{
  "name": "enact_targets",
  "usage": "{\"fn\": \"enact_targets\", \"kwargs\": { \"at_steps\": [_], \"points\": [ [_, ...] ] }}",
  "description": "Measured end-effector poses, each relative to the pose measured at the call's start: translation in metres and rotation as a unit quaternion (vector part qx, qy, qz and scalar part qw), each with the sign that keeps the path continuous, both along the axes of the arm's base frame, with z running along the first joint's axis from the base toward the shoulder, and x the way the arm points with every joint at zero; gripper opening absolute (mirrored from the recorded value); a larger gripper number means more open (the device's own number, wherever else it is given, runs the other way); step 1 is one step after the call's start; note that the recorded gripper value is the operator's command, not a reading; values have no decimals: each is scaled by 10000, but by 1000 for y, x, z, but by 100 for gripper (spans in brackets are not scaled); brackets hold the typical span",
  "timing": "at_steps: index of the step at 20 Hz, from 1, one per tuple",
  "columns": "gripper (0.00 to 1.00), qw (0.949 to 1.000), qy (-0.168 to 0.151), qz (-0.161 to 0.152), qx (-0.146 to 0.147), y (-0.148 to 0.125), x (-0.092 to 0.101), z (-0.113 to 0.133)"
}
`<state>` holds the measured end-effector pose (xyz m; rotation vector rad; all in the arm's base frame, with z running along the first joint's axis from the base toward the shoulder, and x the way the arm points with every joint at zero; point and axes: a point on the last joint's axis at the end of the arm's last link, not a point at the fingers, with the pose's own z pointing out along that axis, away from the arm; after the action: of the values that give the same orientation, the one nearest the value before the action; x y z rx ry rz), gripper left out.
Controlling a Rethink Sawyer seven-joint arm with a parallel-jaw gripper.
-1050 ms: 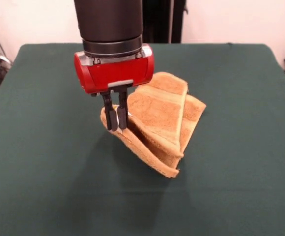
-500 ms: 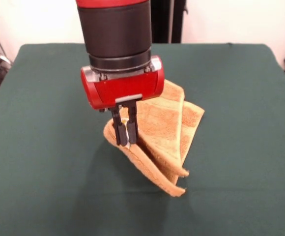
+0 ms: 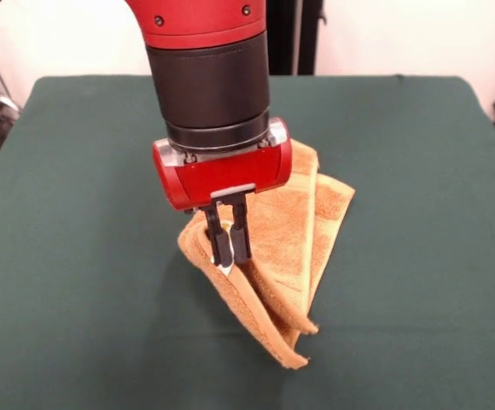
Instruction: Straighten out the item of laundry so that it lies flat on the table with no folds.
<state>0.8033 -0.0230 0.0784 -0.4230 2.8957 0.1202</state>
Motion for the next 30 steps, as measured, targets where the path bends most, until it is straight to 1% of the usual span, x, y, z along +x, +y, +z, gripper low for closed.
{"fn": "enact_targets", "kwargs": {
  "at_steps": [11, 19, 24, 30],
  "points": [
    [0, 10000, -59, 11, -51, -3, 1, -1],
    [0, 9993, -337, 77, -151, -5, 5, -5],
    [0, 9983, -569, 64, -117, -6, 9, -6],
    [0, 9978, -659, 27, -92, -10, 11, -7]
  ]
}}
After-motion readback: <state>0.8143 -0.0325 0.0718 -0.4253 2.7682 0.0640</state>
